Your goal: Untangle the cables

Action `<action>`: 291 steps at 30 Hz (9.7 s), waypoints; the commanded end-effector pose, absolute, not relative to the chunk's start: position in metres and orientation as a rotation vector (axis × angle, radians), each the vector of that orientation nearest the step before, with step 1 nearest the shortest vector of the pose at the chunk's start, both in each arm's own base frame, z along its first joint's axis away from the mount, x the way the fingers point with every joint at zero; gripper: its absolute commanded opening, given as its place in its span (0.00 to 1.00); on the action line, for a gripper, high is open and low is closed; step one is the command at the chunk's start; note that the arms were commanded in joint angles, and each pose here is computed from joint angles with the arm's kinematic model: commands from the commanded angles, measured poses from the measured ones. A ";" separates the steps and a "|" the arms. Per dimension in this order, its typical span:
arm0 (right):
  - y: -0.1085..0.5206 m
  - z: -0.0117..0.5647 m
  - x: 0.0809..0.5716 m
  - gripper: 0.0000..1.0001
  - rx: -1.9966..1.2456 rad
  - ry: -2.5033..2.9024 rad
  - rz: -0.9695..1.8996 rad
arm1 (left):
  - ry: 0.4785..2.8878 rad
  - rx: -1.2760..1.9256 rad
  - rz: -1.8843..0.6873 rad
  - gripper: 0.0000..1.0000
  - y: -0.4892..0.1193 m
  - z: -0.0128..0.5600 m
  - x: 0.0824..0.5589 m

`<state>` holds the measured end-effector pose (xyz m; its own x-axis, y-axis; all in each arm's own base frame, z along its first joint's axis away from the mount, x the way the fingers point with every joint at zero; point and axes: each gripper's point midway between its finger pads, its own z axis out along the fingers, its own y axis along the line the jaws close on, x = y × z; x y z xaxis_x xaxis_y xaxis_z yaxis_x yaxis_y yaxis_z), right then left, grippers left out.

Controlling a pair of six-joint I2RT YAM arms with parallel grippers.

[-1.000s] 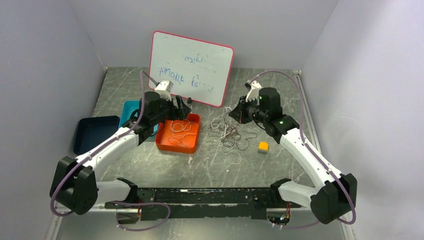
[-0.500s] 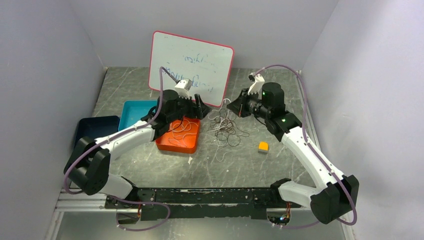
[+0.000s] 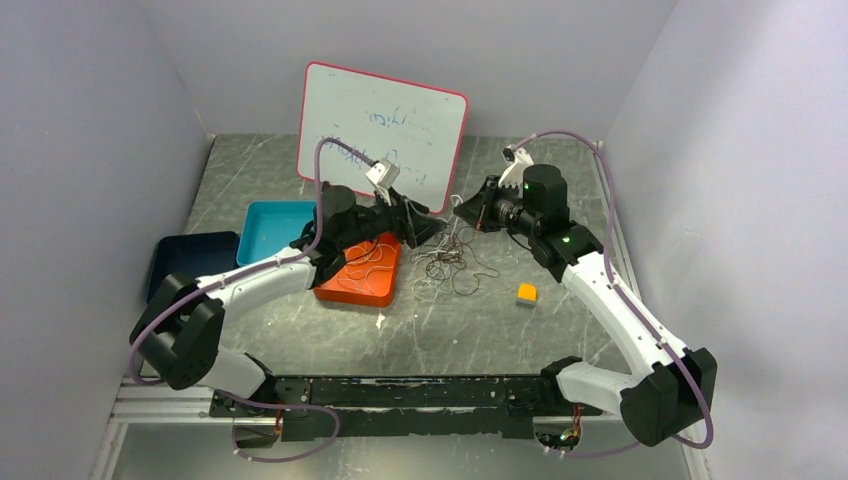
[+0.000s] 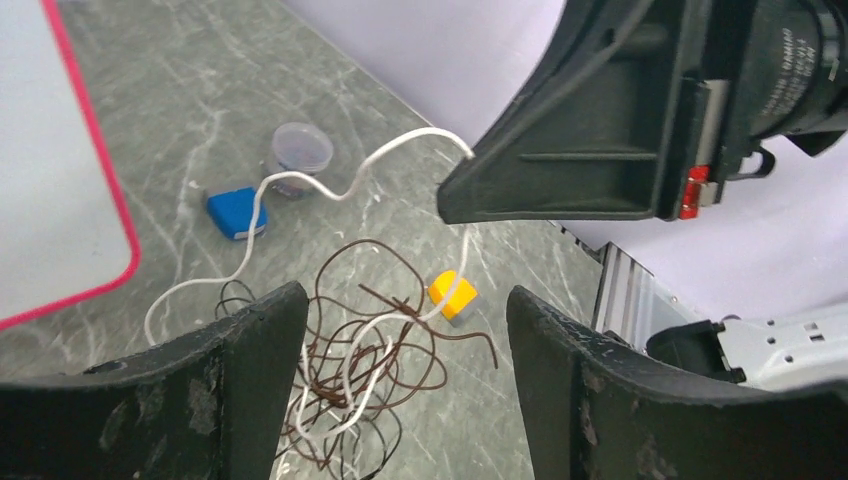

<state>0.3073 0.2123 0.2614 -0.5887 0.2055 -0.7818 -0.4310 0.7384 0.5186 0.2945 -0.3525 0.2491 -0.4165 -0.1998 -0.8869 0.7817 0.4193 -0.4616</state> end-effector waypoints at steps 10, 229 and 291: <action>0.220 0.291 0.311 0.00 -0.140 1.964 0.950 | 1.501 0.694 -1.280 0.75 -0.398 0.248 0.291; 0.395 0.419 0.324 0.00 -0.668 1.528 0.781 | 1.801 -0.472 0.054 0.87 -0.031 0.228 0.291; 0.373 0.094 0.292 0.01 -0.824 2.257 0.592 | 1.894 -0.314 -0.075 0.83 -0.076 0.219 0.321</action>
<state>0.2943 0.3683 0.0840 -0.5990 -0.4084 -0.6887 -0.6815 0.7116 0.1708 0.3100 -0.0680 0.1930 -0.3647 -0.2242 -0.9037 -0.2127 0.9650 -0.1536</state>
